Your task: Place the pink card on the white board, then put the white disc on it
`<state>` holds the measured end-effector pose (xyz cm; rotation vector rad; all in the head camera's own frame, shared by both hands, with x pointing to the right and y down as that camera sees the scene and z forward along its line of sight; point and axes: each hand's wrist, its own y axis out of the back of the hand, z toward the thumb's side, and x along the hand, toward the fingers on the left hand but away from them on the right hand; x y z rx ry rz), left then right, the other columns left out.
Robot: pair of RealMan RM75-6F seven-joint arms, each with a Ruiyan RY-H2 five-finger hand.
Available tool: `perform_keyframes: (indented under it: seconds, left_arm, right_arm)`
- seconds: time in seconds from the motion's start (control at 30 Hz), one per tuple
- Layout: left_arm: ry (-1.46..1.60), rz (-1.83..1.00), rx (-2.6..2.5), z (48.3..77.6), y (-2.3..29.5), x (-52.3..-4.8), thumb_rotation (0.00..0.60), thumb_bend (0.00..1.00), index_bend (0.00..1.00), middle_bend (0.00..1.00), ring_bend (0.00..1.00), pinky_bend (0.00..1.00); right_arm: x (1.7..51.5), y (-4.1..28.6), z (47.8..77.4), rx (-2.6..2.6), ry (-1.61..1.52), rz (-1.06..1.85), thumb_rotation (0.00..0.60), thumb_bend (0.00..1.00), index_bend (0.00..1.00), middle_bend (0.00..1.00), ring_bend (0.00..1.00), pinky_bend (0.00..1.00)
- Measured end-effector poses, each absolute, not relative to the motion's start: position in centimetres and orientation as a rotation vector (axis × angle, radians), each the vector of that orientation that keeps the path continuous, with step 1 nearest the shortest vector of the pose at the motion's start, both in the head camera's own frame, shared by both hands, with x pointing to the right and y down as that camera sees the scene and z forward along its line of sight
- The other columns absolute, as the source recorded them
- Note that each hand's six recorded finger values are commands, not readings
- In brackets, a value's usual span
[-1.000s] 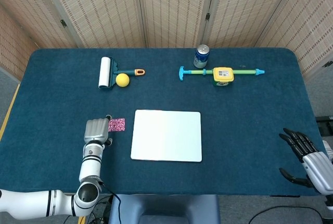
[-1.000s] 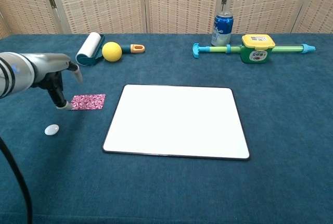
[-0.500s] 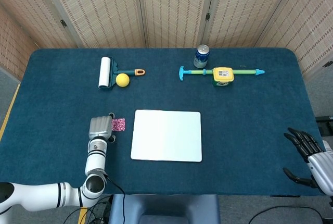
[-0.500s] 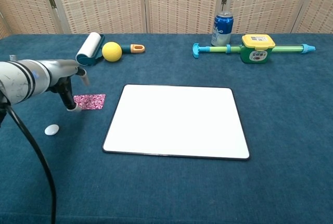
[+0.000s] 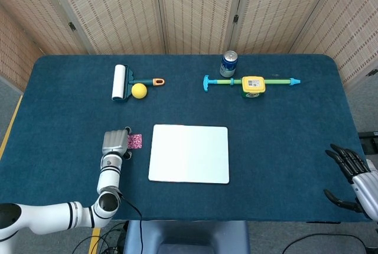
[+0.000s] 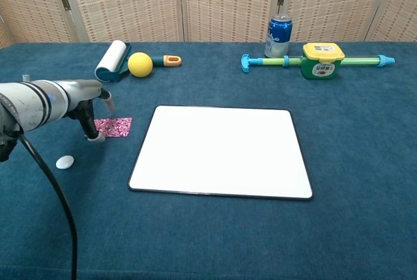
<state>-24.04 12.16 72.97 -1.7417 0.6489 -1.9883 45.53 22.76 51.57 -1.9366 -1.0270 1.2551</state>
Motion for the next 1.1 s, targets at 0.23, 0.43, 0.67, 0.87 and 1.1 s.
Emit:
perform_keyframes:
  seconds: [0.23, 0.43, 0.67, 0.87, 1.1]
  left_arm:
    - [0.648, -1.987, -1.752, 73.3, 12.2, -24.4, 0.6, 0.33, 0.25, 1.0, 1.0, 1.0]
    - [0.656, -1.981, -1.758, 73.7, 11.9, -24.5, 0.6, 0.33, 0.25, 1.0, 1.0, 1.0]
    - [0.653, -1.985, -1.762, 74.2, 11.6, -24.6, 0.6, 0.33, 0.27, 1.0, 1.0, 1.0]
    - [0.651, -1.986, -1.766, 74.6, 11.6, -24.7, 0.6, 0.33, 0.29, 1.0, 1.0, 1.0]
    - [0.654, -1.978, -1.769, 74.8, 11.6, -24.7, 0.6, 0.33, 0.32, 1.0, 1.0, 1.0]
  right_arm:
    - [45.4, 22.8, 51.7, -1.934, -1.018, 1.26, 0.6, 0.2, 0.0, 0.0, 0.0, 0.0]
    - [45.3, 22.9, 51.7, -1.934, -1.014, 1.263, 0.6, 0.2, 0.0, 0.0, 0.0, 0.0]
    - [45.5, 22.8, 51.8, -1.928, -1.019, 1.271, 0.6, 0.2, 0.0, 0.0, 0.0, 0.0]
    - [45.5, 22.7, 51.8, -1.925, -1.02, 1.275, 0.6, 0.2, 0.0, 0.0, 0.0, 0.0]
    - [45.5, 22.7, 51.8, -1.922, -1.02, 1.277, 0.6, 0.2, 0.0, 0.0, 0.0, 0.0]
